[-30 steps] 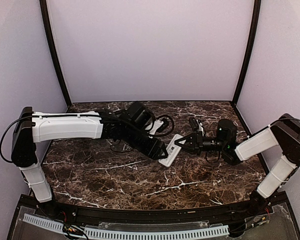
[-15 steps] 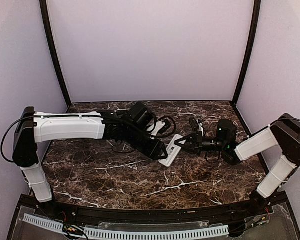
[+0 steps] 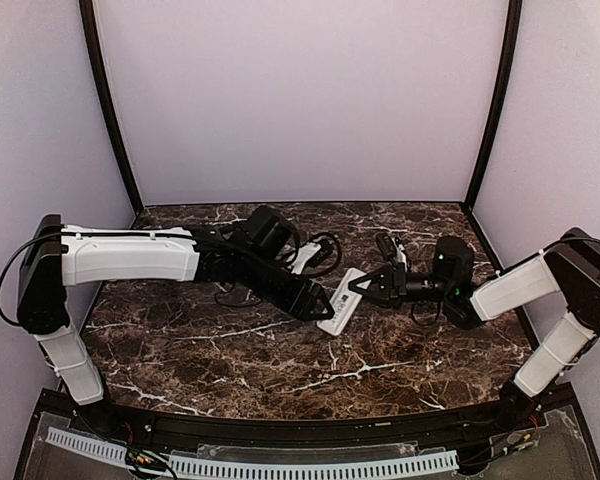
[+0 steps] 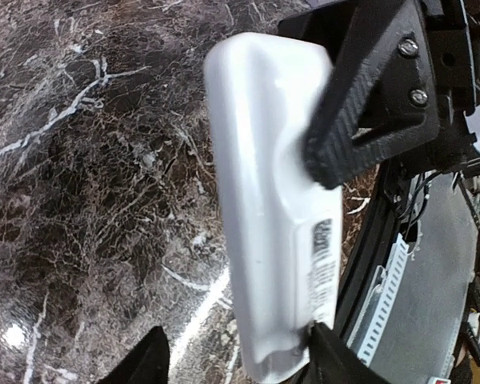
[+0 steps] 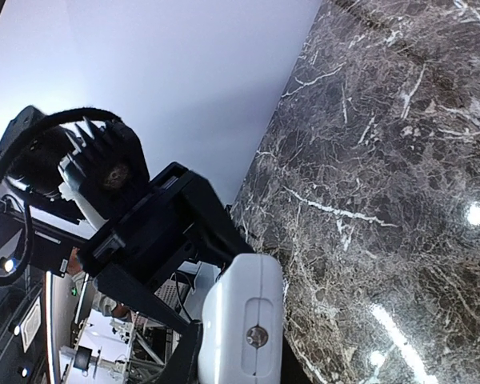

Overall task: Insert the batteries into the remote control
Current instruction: Press the battery cover on the remote control, then pass from the right arm to the left

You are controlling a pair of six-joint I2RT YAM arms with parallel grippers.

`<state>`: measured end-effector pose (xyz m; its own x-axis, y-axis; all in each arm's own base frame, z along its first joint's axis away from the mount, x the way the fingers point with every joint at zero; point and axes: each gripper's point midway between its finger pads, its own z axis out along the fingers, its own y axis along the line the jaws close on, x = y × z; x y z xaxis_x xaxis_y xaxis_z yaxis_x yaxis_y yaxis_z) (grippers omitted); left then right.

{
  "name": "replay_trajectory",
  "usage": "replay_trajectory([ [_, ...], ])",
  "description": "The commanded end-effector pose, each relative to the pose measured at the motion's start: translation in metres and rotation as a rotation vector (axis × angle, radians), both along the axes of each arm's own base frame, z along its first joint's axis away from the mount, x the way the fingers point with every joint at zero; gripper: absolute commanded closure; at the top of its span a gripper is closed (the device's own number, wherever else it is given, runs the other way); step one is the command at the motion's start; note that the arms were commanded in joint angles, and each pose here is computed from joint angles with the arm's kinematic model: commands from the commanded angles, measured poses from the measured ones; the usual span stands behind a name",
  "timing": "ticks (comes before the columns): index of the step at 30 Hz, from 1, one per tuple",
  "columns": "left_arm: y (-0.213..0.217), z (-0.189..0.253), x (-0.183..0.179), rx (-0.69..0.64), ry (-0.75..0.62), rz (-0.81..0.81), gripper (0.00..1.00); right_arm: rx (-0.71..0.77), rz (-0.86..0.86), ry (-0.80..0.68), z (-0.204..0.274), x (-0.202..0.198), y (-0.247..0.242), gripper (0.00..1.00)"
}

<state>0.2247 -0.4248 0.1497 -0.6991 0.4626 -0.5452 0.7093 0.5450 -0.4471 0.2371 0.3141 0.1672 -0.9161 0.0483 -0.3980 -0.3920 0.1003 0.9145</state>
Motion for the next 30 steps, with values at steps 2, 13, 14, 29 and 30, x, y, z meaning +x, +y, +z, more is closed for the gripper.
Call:
replay_trajectory([
  [2, 0.009, 0.036, -0.013, -0.141, -0.033, -0.086, 0.25, 0.099, 0.132, -0.294, 0.068, -0.021, 0.008, 1.0],
  [13, 0.035, 0.092, 0.006, -0.131, -0.352, 0.027, 0.14, -0.106, -0.034, -0.348, 0.086, 0.012, 0.007, 1.0],
  [14, 0.034, 0.09, 0.003, -0.109, -0.372, 0.026, 0.14, -0.117, -0.057, -0.339, 0.087, 0.015, 0.006, 1.0],
  [29, 0.002, 0.058, 0.019, 0.151, -0.486, 0.008, 0.07, -0.15, -0.08, -0.274, 0.088, 0.015, 0.019, 1.0],
  [30, 0.001, 0.059, 0.02, 0.153, -0.49, 0.013, 0.07, -0.149, -0.078, -0.272, 0.088, 0.014, 0.02, 1.0],
])
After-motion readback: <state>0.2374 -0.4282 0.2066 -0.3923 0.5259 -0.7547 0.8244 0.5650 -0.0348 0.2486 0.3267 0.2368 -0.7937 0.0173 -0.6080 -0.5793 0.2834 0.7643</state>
